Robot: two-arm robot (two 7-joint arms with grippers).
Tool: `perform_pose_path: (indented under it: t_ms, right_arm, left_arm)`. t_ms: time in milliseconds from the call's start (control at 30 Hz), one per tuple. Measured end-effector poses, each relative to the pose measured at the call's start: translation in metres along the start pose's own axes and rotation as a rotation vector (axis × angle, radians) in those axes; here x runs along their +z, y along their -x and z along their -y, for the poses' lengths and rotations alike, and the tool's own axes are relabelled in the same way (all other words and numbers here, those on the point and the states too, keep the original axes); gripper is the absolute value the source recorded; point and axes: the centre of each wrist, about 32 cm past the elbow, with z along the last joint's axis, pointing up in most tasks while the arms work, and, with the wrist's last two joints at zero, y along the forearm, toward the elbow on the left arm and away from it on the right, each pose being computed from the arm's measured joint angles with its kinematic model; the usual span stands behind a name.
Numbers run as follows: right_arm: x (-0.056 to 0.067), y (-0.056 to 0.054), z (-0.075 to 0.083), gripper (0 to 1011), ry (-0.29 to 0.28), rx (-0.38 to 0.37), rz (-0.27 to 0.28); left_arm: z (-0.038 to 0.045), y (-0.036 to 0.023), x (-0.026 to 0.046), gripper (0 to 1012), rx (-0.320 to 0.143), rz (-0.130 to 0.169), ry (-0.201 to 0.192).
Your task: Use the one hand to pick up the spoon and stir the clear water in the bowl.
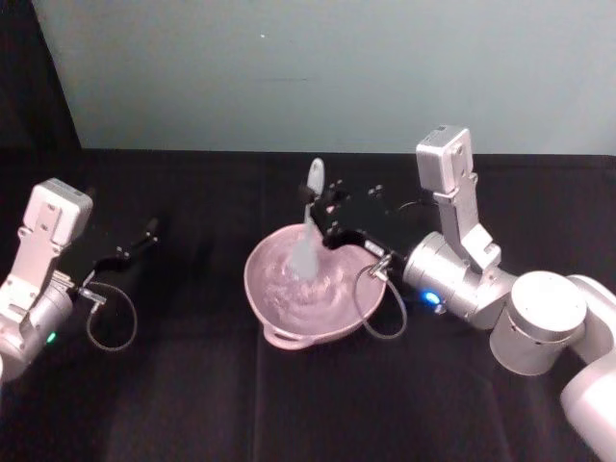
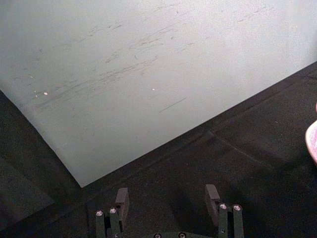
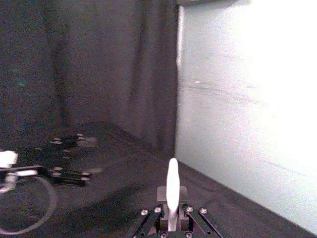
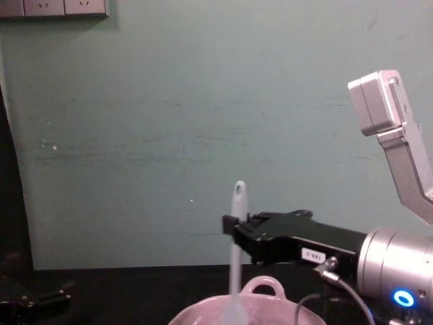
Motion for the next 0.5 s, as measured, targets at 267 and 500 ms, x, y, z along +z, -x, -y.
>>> perform_pose_path:
  t_ms: [267,500]
  right_arm:
    - [0.013,-0.013,0.016,111,0.035,-0.05,0.061]
    - [0.025,-0.004,0.04,112,0.078,0.028,0.01]
  left_arm:
    - [0.0,0.0,0.0,1011,0.0,0.0,0.0]
    - [0.0,0.0,0.0,1011,0.0,0.0,0.0]
